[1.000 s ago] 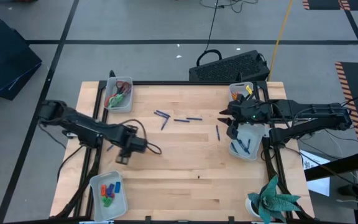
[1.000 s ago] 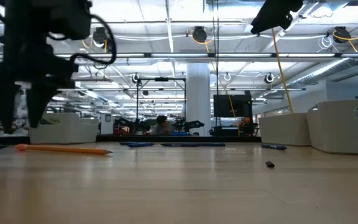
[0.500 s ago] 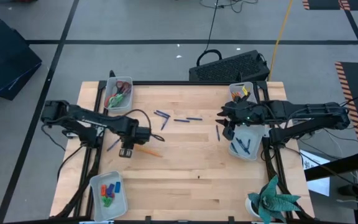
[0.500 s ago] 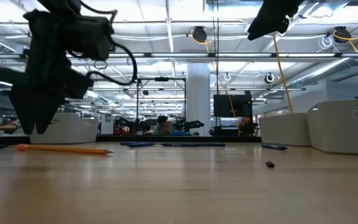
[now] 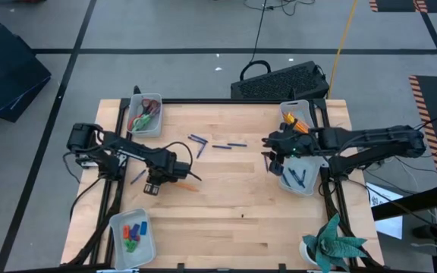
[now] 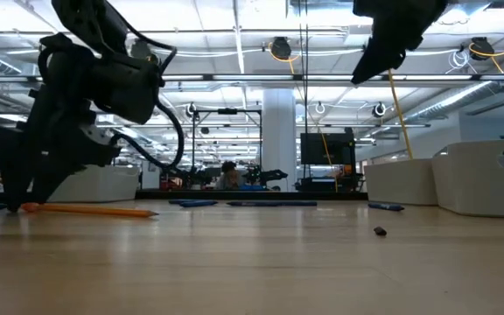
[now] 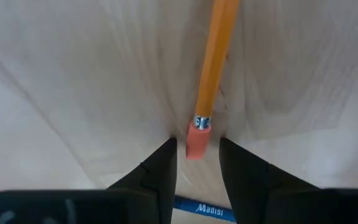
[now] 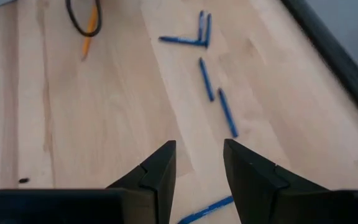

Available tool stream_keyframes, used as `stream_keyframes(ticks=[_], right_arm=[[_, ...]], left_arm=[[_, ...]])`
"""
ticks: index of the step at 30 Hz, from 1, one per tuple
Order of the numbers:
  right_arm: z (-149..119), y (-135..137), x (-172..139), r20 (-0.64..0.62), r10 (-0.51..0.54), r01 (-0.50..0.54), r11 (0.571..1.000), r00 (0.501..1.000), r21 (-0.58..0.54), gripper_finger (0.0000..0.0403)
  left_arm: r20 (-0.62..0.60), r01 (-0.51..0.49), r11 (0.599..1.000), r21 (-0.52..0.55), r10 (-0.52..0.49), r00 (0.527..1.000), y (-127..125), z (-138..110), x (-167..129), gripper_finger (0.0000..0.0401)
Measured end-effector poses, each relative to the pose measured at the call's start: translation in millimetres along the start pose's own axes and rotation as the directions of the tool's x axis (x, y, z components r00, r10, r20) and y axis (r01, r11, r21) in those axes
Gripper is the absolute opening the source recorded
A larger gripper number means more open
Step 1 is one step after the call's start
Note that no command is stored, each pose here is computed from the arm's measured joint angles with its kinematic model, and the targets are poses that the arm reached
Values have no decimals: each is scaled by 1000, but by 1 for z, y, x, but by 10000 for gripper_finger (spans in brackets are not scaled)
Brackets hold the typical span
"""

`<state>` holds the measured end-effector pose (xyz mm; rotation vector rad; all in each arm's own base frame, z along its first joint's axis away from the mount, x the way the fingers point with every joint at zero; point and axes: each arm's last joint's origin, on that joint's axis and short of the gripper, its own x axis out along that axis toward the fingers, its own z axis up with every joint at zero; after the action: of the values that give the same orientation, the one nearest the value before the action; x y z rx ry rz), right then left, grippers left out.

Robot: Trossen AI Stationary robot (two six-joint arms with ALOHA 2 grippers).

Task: Sort crayons/erasers/pens/pencils in bins
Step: Put the orange pencil into the top right gray bin

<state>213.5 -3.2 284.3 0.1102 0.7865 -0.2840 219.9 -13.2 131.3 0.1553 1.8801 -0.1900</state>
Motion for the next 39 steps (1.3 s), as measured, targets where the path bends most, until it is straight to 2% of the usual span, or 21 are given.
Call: stream_keyframes(ticks=[5, 9, 14, 18, 21, 24, 26, 28, 31, 33, 36, 37, 39], right_arm=[[-4, 1, 2, -2, 18, -18, 1000, 1000, -7, 125], [-5, 1, -2, -23, 40, -40, 999, 999, -22, 125], [1, 5, -21, -87, 49, -55, 996, 995, -68, 125], [9, 9, -36, -91, 63, -70, 995, 994, -76, 125], [12, 11, -42, -88, 74, -80, 994, 993, -70, 125], [14, 13, -49, -91, 75, -83, 993, 993, -82, 125], [16, 14, -55, -81, 51, -57, 996, 995, -71, 125], [19, 14, -64, -92, 41, -46, 997, 995, -58, 125], [26, 13, -80, -74, 29, -32, 999, 997, -42, 125], [27, 12, -88, -45, 11, -13, 999, 999, -41, 125], [27, 12, -87, 25, -38, 38, 999, 999, -14, 129], [26, 13, -83, 51, -48, 48, 999, 998, -7, 132], [27, 17, -72, 113, -33, 33, 999, 993, -3, 144]], left_arm=[[35, -15, 1000, 7, 15, 999, 0, 5, 2, 110], [60, -26, 999, 28, 24, 998, -2, 8, 3, 66], [60, -39, 996, 83, 34, 998, -3, 10, 4, 18], [49, -53, 997, 56, 51, 998, -3, 10, 2, 16], [33, -53, 997, 51, 51, 998, -3, 12, -5, 22], [124, -58, 998, 34, 53, 991, -4, 21, -27, 21], [154, -24, 1000, -8, 25, 988, -5, 20, -41, 16], [235, -3, 998, -59, 17, 972, -5, 26, -60, 15], [387, 19, 991, -133, 35, 921, -5, 30, -96, 16], [501, 42, 983, -176, 53, 864, -5, 35, -119, 21], [719, 98, 967, -234, 104, 687, -1, 45, -163, 22], [781, 123, 962, -242, 118, 614, 1, 48, -178, 21], [891, 166, 957, -239, 148, 430, 5, 56, -205, 17]])
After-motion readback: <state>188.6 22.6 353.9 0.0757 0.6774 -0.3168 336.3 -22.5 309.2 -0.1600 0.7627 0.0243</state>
